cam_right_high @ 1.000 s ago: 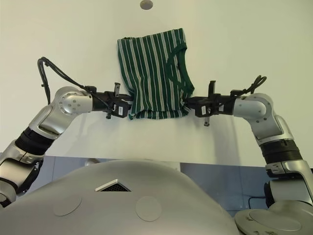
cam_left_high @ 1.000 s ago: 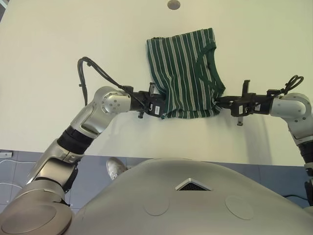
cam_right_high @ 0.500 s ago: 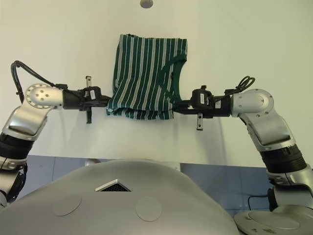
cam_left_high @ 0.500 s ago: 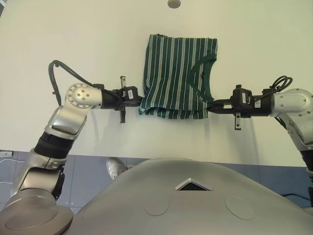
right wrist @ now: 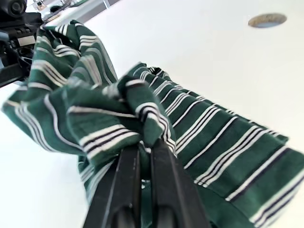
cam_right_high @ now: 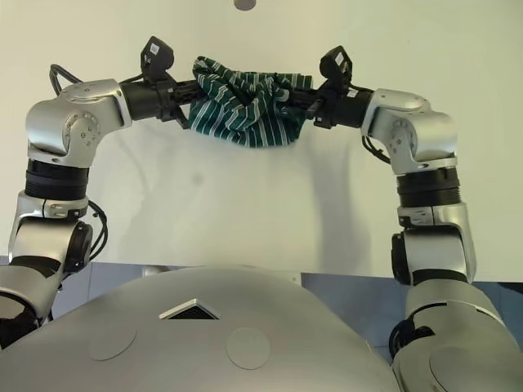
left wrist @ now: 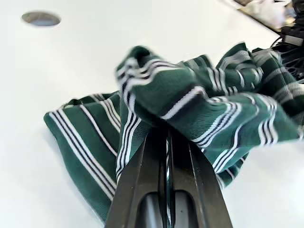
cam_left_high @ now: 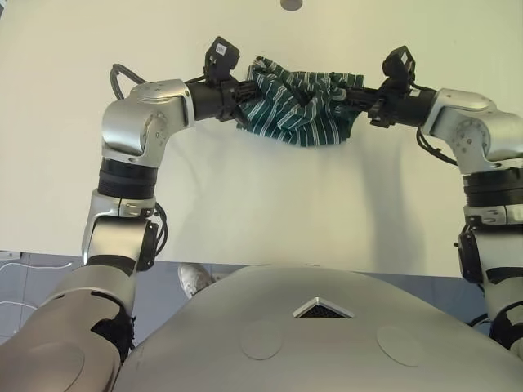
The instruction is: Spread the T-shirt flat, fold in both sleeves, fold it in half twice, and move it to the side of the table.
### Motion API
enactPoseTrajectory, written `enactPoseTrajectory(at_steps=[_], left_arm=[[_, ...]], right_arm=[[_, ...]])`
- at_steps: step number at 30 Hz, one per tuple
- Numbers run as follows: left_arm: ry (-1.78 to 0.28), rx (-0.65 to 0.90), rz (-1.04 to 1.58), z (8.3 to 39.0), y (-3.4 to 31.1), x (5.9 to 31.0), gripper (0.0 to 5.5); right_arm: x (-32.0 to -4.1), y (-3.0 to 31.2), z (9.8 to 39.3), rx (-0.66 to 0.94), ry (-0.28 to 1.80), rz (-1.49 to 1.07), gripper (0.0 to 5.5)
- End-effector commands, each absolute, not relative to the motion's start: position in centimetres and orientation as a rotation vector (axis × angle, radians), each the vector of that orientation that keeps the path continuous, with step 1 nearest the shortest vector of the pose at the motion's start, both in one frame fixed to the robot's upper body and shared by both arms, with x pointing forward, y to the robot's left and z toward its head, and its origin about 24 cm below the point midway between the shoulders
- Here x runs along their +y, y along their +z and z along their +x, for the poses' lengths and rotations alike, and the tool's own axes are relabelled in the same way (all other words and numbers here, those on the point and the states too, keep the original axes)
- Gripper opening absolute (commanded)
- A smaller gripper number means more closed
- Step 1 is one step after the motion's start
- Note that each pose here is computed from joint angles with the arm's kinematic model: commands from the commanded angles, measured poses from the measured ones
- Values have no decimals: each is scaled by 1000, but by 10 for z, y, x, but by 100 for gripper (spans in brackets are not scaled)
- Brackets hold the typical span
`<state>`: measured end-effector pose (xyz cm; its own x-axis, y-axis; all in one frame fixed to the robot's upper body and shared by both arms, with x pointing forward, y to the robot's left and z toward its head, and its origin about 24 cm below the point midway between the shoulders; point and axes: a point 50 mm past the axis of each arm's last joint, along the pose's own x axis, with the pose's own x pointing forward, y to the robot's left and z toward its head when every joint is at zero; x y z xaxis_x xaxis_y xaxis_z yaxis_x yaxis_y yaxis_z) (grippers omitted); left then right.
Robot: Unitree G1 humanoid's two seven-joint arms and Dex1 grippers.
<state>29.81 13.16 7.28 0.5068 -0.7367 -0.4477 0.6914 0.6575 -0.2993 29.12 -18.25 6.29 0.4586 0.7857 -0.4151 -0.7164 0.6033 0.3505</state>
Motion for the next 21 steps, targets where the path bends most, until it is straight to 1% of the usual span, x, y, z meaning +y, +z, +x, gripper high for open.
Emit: enactPoseTrajectory(at_steps=[1,4,5,7,9,12,13,14,15,17,19,21], left_arm=[[-782,589,-64,311,72,130,23],[-731,569,-81,319,73,127,72],[-708,564,-82,321,72,128,85],[-656,545,-92,325,72,131,90],[-592,499,-93,329,75,141,90],[-569,378,-119,330,87,150,90],[-615,321,-150,327,95,148,94],[-691,280,-174,322,103,141,73],[-769,276,-166,315,105,134,54],[-870,385,-35,301,87,124,17],[-856,521,150,293,63,130,2],[-809,589,256,292,51,140,2]], right_arm=[[-188,57,305,595,802,125,56],[-197,55,313,590,698,185,114],[-199,57,315,579,676,214,120],[-205,66,321,532,621,302,120],[-216,80,327,451,565,379,120],[-217,100,326,340,591,420,120],[-211,108,323,299,653,431,102],[-199,115,319,270,742,431,79],[-183,118,313,262,838,421,56],[-150,112,302,293,994,395,18],[-124,99,300,343,1057,371,2],[-106,87,302,387,1077,359,2]])
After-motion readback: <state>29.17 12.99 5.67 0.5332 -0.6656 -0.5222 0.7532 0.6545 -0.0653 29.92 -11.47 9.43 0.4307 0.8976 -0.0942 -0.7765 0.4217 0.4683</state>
